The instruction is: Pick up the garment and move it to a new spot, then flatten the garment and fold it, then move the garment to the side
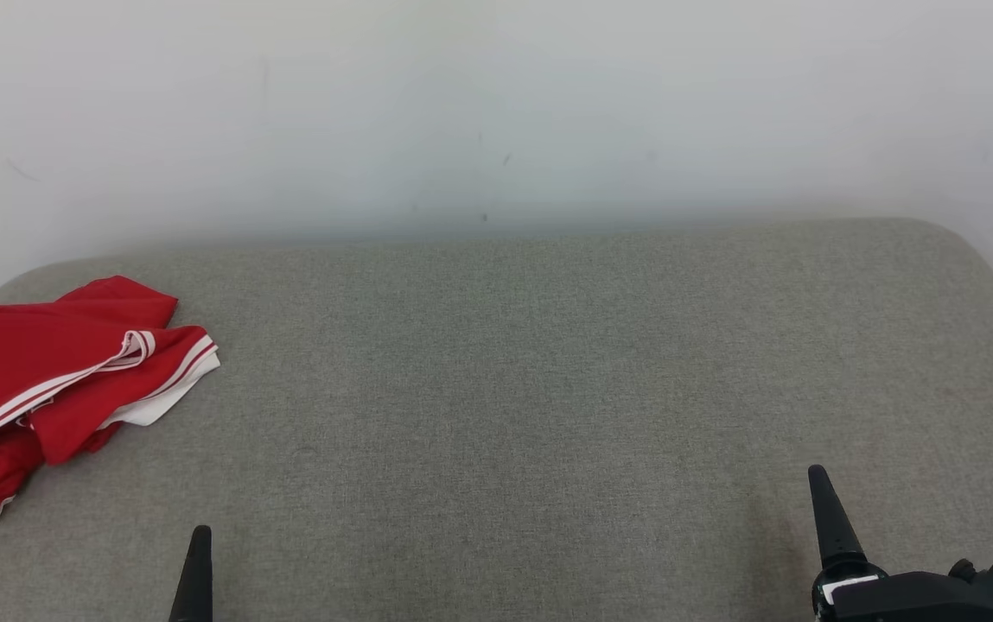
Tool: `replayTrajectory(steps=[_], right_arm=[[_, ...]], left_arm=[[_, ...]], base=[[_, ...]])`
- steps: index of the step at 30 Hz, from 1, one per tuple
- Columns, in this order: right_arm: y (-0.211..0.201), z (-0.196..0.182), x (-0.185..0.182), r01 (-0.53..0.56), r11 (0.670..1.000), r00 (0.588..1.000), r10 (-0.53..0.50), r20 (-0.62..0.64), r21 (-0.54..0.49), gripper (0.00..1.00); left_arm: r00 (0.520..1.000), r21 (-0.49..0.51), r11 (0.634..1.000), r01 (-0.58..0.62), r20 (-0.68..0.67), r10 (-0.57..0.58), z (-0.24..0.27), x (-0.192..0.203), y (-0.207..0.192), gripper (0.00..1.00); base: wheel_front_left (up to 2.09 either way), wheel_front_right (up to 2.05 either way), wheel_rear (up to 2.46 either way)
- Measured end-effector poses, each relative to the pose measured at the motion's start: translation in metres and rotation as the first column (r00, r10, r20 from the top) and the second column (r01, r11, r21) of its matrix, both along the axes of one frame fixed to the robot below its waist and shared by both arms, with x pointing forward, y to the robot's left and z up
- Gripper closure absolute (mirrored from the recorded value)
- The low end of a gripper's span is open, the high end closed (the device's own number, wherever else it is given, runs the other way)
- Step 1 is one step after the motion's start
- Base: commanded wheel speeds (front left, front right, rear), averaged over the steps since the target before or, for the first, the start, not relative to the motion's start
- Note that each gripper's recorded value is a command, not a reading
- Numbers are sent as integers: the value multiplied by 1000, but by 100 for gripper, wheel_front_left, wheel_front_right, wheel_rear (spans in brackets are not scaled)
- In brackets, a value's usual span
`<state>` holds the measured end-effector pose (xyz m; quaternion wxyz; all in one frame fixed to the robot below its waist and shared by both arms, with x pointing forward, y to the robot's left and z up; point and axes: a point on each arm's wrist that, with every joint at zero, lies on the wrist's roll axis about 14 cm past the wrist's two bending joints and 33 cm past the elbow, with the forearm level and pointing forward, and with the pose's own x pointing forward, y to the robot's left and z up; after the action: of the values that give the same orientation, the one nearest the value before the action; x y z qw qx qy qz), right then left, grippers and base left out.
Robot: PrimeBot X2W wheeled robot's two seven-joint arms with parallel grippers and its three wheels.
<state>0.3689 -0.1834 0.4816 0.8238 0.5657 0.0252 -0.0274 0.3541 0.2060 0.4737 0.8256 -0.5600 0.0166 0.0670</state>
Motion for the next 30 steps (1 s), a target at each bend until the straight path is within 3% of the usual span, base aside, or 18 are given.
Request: replayTrajectory(steps=[13, 30], right_arm=[[5, -1, -5, -32, 973, 999, 33, 3, -230, 0], [7, 0, -9, -63, 864, 997, 75, 4, -500, 0]], left_arm=[[1000, 220, 975, 17, 5, -18, 6, -8, -1, 0], [999, 488, 872, 34, 11, -45, 13, -14, -4, 0]], base=[[0, 0, 0], [0, 0, 0]])
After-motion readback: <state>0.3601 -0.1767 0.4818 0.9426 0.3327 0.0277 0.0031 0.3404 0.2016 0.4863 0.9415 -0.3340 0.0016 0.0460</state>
